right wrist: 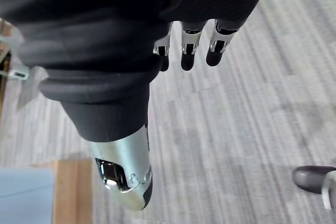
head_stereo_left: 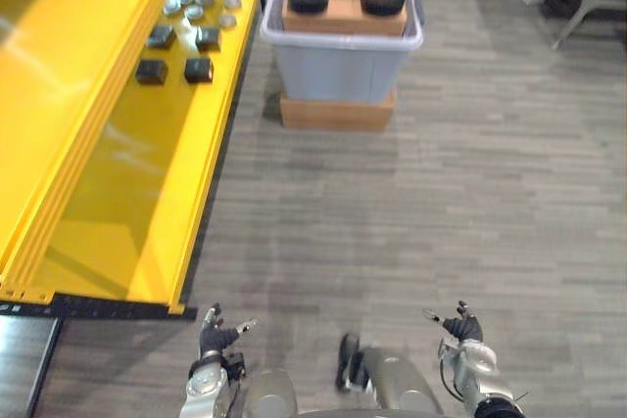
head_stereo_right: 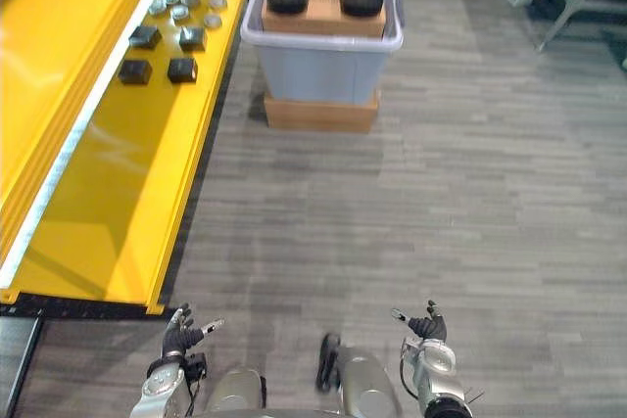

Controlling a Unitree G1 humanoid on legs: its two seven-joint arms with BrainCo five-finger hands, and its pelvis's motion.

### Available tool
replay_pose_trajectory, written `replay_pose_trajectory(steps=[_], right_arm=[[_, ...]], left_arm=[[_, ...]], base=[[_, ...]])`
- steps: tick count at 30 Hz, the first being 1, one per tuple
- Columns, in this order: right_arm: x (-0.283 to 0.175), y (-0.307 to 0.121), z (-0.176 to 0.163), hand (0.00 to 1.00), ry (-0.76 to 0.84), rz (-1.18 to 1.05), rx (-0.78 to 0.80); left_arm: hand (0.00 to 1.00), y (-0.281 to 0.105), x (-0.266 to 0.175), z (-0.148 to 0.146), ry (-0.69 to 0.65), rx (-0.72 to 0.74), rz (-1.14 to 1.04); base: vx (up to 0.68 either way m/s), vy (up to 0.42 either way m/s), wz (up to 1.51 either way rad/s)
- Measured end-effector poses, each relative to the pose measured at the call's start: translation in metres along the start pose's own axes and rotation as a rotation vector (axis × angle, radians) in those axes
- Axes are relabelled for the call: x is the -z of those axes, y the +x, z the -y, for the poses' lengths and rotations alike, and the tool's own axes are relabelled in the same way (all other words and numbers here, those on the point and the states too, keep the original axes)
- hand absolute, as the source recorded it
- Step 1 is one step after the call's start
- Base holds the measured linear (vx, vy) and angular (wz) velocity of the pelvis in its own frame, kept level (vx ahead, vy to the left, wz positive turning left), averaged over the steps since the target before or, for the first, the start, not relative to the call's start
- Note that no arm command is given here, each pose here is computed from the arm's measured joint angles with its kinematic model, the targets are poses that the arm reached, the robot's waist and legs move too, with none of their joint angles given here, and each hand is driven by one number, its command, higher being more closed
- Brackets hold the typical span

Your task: Walk over and take plastic housings, then place them on the shelf

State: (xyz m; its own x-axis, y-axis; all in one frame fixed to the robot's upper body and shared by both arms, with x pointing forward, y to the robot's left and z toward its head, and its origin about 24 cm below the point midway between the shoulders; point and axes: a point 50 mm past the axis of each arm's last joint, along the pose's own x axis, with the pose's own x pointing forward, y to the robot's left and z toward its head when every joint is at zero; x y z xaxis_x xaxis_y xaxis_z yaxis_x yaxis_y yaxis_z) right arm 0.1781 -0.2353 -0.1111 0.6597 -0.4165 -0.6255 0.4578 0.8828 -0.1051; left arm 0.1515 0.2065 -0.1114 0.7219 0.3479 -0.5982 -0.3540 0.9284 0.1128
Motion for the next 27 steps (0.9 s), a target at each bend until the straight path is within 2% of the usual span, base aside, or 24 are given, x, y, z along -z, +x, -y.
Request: replay_pose_trajectory(steps=[6, 12, 20, 27], right_arm=[[-0.003, 0.001, -0.006, 0.00, 0.042, 0.001, -0.002], [0.019, -0.010, -0.020, 0.00, 0.084, -0.063, -0.020], [0.043, -0.026, -0.018, 0.00, 0.095, -0.110, -0.015], [0.057, -0.027, -0.014, 0.00, 0.069, -0.179, -0.003]], left_arm=[[0.00, -0.006, 0.009, 0.007, -0.023, 0.011, -0.032], [0.00, -0.001, 0.000, 0.013, -0.052, 0.026, -0.009], [0.00, 0.005, -0.013, 0.023, -0.043, 0.059, 0.028], [0.00, 0.004, 0.008, 0.009, 0.005, 0.024, -0.059]], base=[[0.46, 0.010, -0.47], [0.58, 0.114, -0.13], [0.51, 0.062, 0.52], [0.57, -0.206, 0.48]])
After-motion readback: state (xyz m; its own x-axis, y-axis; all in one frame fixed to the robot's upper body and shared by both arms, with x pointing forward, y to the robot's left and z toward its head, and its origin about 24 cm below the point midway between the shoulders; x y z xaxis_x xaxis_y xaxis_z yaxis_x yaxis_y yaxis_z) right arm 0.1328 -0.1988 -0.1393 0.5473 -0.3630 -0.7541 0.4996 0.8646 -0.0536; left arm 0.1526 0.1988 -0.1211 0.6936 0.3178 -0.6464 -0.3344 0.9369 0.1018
